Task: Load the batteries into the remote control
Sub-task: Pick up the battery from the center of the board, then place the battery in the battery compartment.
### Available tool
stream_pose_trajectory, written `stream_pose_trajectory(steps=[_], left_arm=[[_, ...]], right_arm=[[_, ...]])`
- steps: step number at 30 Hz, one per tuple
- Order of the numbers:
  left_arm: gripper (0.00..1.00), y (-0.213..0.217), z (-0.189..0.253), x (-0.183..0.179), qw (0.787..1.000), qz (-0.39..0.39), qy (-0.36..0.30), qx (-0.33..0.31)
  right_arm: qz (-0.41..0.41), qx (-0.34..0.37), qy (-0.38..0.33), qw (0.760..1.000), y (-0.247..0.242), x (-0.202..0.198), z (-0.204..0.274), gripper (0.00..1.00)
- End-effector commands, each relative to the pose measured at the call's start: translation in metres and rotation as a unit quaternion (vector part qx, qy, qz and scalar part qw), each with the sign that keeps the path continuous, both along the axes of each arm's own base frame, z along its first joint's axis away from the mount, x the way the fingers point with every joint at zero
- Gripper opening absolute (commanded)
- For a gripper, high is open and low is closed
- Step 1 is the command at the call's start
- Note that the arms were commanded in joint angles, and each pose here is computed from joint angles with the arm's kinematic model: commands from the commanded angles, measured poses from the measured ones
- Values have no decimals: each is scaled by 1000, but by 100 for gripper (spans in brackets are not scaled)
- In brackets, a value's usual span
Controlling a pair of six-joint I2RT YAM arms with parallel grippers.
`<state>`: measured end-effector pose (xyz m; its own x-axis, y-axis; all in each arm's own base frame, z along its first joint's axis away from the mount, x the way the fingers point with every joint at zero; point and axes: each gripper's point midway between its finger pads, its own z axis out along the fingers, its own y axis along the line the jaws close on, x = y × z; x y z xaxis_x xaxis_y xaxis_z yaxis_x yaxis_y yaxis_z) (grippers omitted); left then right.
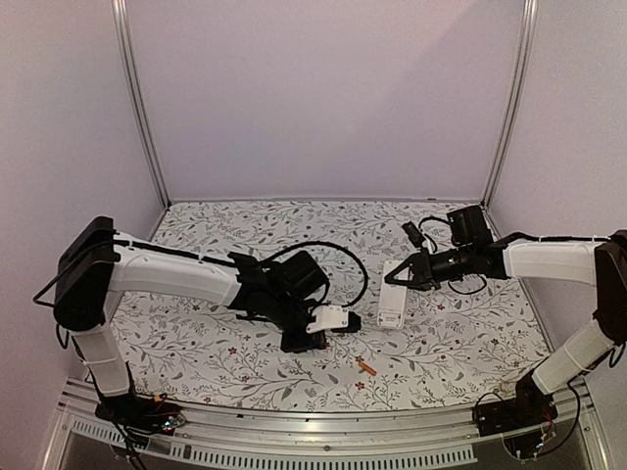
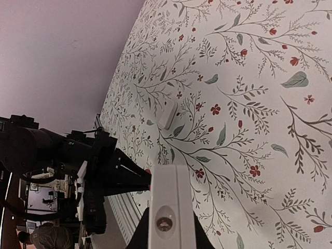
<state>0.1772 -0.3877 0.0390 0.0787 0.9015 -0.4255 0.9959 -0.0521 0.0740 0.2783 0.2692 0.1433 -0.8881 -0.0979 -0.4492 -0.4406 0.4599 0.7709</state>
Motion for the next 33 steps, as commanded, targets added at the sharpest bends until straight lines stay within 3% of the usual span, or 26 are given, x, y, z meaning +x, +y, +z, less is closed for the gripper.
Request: stream_pose_trajectory(steps=[1,5,13,33], left_arm=[[0,-48,84,-3,980,-22,-36,-193],[0,-65,118,-3,962,-28,-55,-265],[2,-87,136,-6,947,-43,-59,-312],[2,-106,109,-6,952,-66,-54,-292]], right_arm=[[23,9,2,1000,20,-4,10,0],[33,12,0,999,33,-8,13,0],[36,42,-4,998,51,-5,25,0],[57,78,11,995,65,-12,36,0]])
